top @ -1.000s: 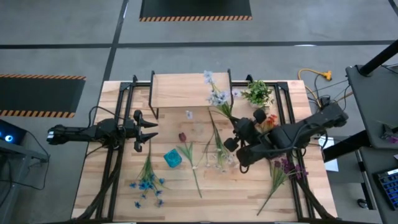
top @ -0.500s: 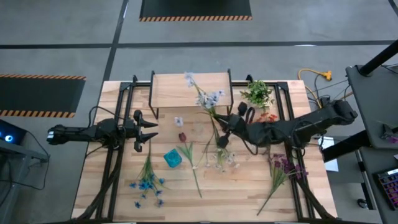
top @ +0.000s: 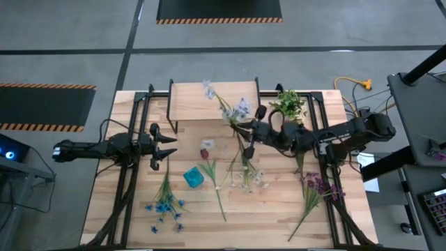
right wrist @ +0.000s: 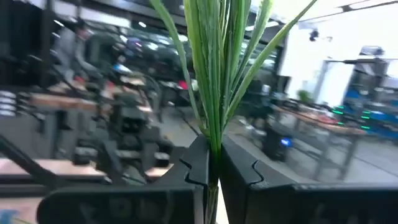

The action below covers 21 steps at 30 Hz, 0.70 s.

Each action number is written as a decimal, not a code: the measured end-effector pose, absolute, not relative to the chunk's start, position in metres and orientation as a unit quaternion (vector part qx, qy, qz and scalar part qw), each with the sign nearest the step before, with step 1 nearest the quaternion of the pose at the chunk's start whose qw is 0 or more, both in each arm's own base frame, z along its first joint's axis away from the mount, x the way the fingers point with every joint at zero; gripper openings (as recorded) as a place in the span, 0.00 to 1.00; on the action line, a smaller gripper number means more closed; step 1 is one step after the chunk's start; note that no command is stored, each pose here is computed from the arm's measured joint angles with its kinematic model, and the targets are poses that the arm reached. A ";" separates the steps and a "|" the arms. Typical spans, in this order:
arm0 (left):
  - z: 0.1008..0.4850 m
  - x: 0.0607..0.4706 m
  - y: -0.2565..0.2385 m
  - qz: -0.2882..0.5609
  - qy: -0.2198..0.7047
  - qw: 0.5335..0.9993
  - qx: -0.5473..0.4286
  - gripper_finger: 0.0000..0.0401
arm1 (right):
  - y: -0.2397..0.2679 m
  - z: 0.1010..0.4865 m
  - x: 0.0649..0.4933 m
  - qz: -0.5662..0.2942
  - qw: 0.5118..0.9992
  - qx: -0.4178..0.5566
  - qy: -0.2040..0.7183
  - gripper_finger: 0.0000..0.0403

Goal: Pick and place flowers into a vace then onto a shelf
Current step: Put the right white flowers into the transparent vase

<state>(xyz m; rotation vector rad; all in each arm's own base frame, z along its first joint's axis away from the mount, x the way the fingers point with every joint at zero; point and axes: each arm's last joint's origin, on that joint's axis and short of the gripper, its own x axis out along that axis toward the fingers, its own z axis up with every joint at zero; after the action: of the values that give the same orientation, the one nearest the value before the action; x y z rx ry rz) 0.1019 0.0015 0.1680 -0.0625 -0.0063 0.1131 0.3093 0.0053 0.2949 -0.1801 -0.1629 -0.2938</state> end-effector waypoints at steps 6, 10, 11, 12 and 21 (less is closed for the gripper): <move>0.168 0.102 0.001 0.057 -0.003 0.998 -0.031 0.44 | -0.010 0.282 0.330 -0.116 0.987 -0.077 -0.080 0.03; 0.168 0.102 0.001 0.056 -0.003 0.998 -0.031 0.44 | -0.015 0.273 0.342 -0.121 0.985 -0.091 -0.078 0.03; 0.168 0.102 0.001 0.057 -0.003 0.998 -0.031 0.44 | -0.015 0.273 0.344 -0.122 0.985 -0.092 -0.081 0.03; 0.168 0.102 0.001 0.057 -0.003 0.998 -0.031 0.44 | -0.015 0.274 0.346 -0.123 0.984 -0.094 -0.087 0.03; 0.168 0.102 0.001 0.057 -0.003 0.998 -0.031 0.44 | -0.017 0.255 0.357 -0.123 0.986 -0.089 -0.076 0.03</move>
<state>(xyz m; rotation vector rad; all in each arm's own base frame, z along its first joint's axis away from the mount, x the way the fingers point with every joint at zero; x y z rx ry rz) 0.1019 0.0015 0.1680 -0.0629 -0.0064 0.1132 0.3574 -0.0169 0.2554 -0.1780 -0.1524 -0.2469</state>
